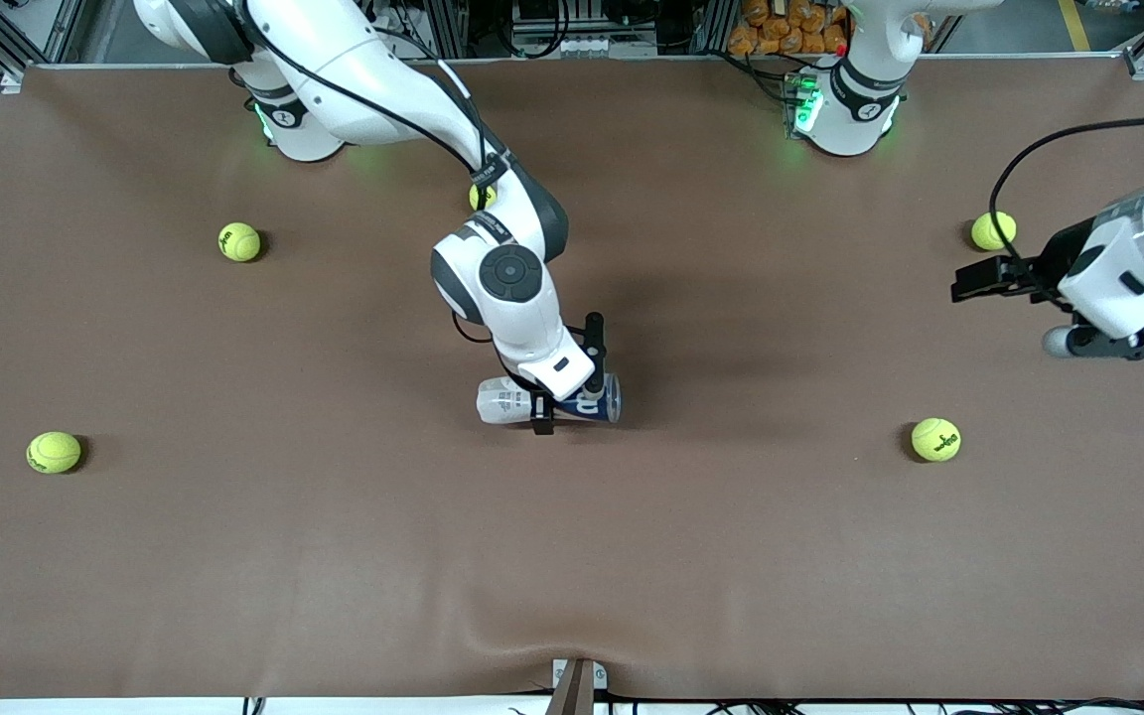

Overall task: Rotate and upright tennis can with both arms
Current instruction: 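Carry the can to mid-table while the left gripper reaches its base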

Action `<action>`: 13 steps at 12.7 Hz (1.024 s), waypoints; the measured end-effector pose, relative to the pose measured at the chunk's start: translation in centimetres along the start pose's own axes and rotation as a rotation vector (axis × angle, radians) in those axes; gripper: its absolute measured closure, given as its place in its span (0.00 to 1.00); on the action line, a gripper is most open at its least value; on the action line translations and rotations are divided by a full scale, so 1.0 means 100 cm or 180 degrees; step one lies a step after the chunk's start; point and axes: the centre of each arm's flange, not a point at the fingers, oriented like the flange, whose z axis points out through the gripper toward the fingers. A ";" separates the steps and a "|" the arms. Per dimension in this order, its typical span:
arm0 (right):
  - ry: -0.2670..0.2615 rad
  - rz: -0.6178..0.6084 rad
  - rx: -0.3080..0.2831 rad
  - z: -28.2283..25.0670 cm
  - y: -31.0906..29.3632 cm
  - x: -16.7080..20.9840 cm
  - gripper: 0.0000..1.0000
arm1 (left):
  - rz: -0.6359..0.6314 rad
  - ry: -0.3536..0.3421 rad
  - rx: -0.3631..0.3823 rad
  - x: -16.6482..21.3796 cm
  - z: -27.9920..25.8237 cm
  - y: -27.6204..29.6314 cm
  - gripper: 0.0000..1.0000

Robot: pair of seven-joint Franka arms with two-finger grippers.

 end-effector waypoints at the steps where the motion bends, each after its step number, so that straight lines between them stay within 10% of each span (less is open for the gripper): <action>1: -0.0029 -0.0071 -0.0005 0.010 -0.007 0.005 0.36 | 0.0008 -0.0055 -0.0039 0.005 0.009 0.003 0.00; 5: -0.0059 -0.0190 -0.0051 0.034 -0.016 0.015 0.32 | 0.0000 -0.0268 -0.0269 0.027 0.048 0.010 0.00; 8: 0.0048 -0.0232 -0.0213 0.031 -0.012 0.020 0.02 | -0.0030 -0.0344 -0.0604 0.044 0.073 0.020 0.00; 13: 0.0104 -0.0241 -0.0277 0.021 -0.008 0.026 0.00 | -0.0032 -0.0476 -0.1018 0.066 0.115 0.052 0.00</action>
